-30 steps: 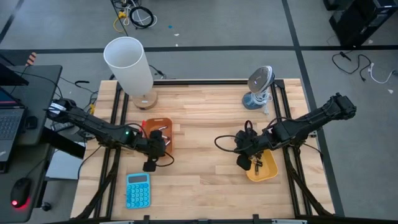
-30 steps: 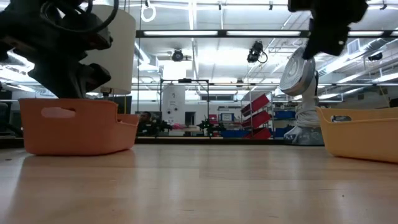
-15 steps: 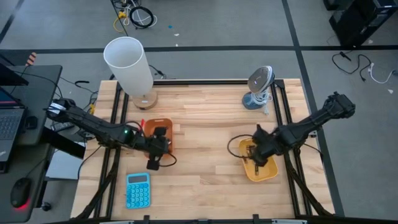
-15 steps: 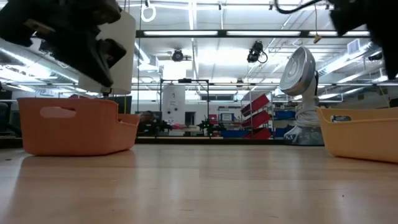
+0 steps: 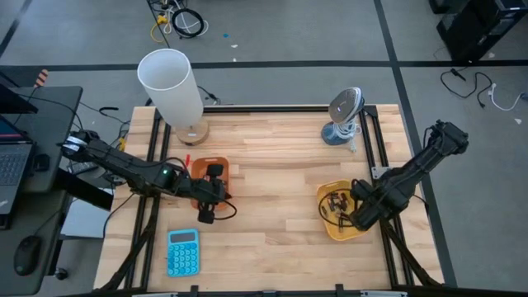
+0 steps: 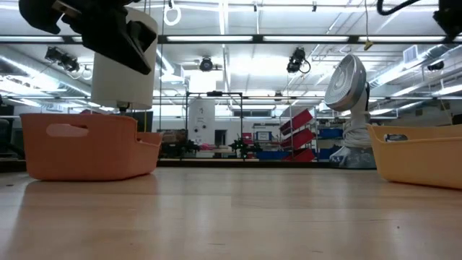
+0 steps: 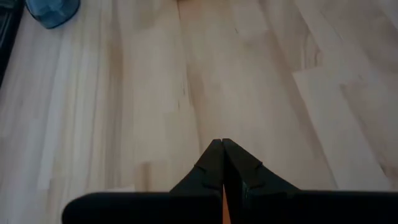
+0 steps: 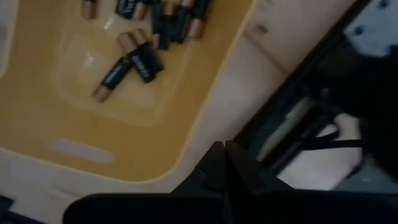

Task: Sort batteries
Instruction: Move the yellow bin to the right of the orange bin

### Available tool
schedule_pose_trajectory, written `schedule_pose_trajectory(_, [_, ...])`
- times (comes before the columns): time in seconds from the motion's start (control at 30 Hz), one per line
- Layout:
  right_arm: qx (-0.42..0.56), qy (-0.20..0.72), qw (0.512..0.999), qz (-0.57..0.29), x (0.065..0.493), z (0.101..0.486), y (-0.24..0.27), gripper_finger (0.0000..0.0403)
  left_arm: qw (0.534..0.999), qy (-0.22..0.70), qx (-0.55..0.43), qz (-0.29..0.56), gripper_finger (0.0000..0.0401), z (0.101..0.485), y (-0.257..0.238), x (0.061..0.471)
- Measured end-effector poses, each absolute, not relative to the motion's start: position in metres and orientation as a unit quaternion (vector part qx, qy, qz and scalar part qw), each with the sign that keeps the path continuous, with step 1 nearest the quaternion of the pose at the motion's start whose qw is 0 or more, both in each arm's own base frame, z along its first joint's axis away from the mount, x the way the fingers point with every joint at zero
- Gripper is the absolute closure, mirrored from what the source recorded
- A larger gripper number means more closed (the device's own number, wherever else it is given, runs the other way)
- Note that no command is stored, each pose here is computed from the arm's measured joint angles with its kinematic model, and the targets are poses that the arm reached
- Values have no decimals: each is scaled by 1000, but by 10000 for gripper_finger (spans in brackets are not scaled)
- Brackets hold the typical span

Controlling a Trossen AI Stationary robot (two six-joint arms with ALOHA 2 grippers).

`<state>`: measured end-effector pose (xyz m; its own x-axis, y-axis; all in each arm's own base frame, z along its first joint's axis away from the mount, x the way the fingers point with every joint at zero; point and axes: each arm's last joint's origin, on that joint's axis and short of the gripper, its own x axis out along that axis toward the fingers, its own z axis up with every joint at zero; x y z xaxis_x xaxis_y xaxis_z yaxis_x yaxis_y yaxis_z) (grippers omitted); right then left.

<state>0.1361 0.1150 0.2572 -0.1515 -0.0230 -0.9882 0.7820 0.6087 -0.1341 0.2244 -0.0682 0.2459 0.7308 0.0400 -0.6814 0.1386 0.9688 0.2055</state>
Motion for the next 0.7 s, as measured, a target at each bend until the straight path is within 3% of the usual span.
schedule_pose_trajectory(0.4, [332, 680, 571, -318, 116, 210, 144, 403, 919, 370, 136, -29, 401, 245, -79, 219])
schedule_pose_trajectory(0.7, [404, 611, 633, -251, 124, 194, 161, 403, 919, 365, 145, -33, 401, 245, -86, 216])
